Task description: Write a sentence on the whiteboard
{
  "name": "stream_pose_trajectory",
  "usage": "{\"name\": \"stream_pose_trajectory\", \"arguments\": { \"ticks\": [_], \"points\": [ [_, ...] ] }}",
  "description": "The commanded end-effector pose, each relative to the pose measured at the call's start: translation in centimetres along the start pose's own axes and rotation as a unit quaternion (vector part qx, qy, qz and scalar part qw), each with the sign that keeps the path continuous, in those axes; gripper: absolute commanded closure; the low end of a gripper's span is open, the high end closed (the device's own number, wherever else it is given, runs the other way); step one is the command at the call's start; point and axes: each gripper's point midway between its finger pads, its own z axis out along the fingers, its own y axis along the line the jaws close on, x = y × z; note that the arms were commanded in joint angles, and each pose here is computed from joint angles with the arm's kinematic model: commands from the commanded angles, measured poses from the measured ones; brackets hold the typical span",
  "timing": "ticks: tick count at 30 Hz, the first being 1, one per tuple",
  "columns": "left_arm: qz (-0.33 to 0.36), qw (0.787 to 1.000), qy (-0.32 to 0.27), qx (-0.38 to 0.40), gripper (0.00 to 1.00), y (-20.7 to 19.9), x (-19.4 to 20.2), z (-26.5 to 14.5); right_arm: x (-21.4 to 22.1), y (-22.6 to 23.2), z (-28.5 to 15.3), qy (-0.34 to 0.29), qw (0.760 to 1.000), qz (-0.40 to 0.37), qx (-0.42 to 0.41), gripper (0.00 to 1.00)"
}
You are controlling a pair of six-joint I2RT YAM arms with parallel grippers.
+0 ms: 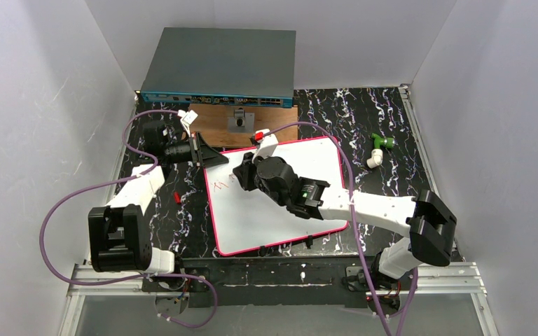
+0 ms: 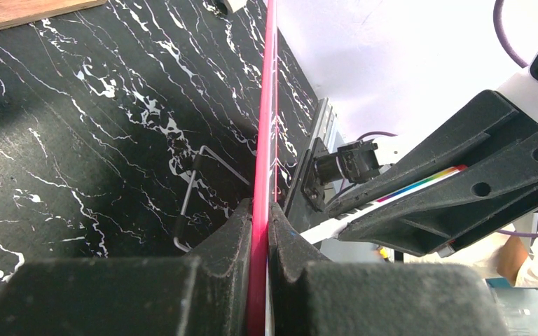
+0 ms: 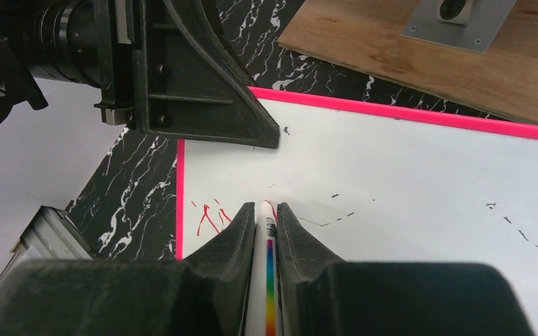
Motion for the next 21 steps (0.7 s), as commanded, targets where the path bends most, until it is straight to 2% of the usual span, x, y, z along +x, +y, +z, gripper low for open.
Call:
{"name": "stream_pose_trajectory", "arguments": {
  "ticks": [1, 21],
  "points": [
    [0.073, 0.996, -0.03, -0.05, 1.0, 2.0, -1.7, 0.2, -0.8, 0.3, 0.2, -0.011, 1.0, 0.021, -0.003, 0.99],
    [0.073, 0.996, -0.03, -0.05, 1.0, 2.0, -1.8, 0.3, 1.7, -0.8, -1.7, 0.017, 0.999, 0.028, 0.015, 0.99]
  ]
}}
